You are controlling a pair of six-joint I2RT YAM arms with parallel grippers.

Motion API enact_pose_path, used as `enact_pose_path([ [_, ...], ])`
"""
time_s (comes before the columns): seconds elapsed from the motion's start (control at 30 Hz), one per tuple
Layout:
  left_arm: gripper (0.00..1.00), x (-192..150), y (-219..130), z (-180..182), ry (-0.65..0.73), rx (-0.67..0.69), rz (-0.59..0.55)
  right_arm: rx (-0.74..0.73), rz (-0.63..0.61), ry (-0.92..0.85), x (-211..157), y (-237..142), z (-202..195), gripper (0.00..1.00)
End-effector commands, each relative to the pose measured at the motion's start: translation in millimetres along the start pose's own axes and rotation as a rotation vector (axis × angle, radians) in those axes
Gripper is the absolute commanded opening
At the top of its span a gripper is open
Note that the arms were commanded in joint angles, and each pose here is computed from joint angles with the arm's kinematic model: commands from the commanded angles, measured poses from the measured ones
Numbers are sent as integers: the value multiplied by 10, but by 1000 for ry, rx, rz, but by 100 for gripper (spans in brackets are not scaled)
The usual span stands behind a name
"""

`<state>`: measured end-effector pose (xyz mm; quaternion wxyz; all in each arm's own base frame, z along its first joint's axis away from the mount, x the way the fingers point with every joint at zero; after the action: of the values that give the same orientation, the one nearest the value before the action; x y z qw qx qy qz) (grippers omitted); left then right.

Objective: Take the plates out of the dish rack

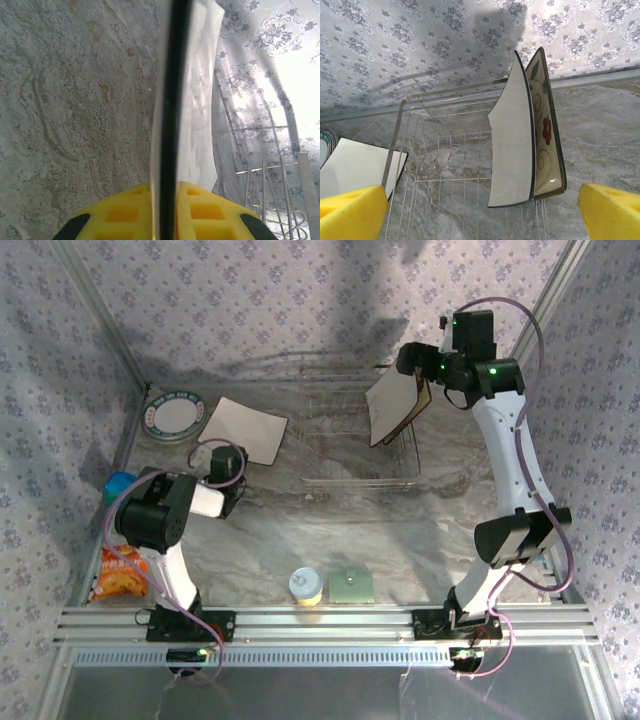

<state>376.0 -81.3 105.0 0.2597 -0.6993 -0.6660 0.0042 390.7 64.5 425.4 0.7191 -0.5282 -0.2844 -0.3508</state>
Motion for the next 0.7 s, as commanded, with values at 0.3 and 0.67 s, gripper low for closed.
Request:
enact_pose_path([
  [0.3,28,59,50,-348,-59,-135,-46,17,-20,-11,25,-107,-19,100],
  [0.67,40,6,145,-375,-38,-104,3,18,-21,0,4,-105,-60,100],
])
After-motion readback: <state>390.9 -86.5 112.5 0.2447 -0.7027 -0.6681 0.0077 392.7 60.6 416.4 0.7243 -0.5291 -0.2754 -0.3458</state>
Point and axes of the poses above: each hand's point on the last joint's axis, 136 mm out from that joint toward the fingers, its own y axis out along the fingers, its own z axis along the line the jaws close on, x = y × z, the point moved 9 cm from there along -y, back along the fingers
